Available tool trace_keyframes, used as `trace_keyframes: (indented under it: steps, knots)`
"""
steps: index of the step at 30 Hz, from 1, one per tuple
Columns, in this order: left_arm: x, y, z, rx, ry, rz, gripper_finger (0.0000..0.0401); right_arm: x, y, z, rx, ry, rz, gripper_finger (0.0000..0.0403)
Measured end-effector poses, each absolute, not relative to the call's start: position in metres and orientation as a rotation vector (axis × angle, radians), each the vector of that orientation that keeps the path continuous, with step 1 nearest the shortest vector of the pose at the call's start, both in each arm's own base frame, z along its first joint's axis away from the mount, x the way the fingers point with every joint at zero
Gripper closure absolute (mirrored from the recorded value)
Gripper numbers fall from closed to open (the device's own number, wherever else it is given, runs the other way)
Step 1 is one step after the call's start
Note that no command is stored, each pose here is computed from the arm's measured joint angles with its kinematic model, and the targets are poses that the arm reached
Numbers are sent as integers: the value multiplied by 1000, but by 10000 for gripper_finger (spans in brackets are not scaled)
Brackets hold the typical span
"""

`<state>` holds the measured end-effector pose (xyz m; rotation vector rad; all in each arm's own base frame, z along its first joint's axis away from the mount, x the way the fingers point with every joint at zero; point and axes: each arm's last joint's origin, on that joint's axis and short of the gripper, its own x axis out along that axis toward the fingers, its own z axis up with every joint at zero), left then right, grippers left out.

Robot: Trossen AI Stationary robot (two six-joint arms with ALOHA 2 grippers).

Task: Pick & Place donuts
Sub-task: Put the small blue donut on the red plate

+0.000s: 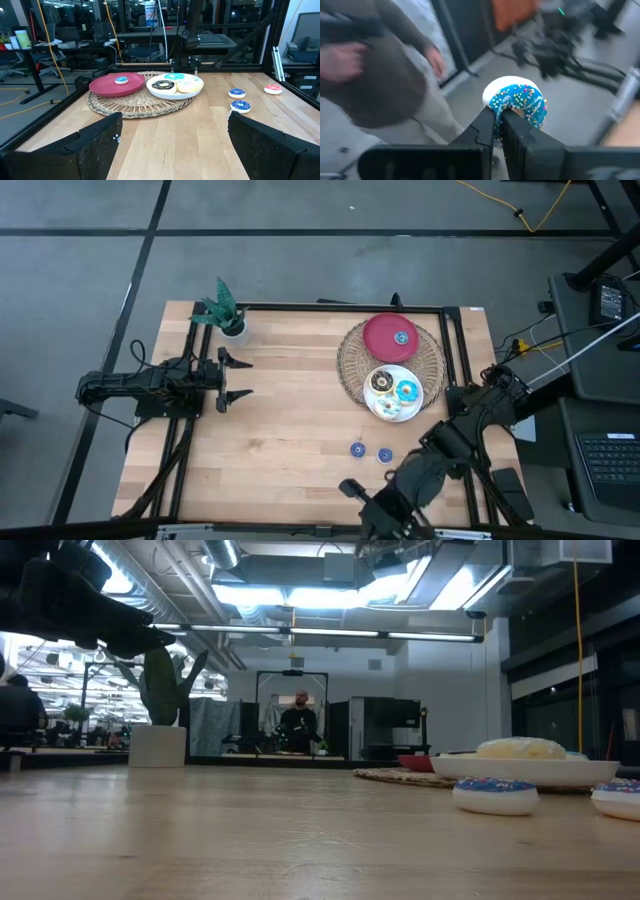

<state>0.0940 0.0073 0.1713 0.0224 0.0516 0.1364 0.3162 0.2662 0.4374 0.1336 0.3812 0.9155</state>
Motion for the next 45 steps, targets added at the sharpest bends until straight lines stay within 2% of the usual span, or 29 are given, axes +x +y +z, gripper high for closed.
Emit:
trace_keyframes:
  steps: [6,12,24,34,45]
  knots:
    - [94,7,171,22,52,136,48,326,257,457,247,237,1099,375]
    - [94,7,171,22,51,137,49,329,245,485,327,-12,1264,375]
    - [94,7,171,22,52,137,47,314,208,535,437,-584,1378,375]
    - [94,7,171,22,52,137,47,307,164,554,596,-981,1210,381]
    - [94,7,171,22,52,136,48,324,112,557,665,-1162,870,382]
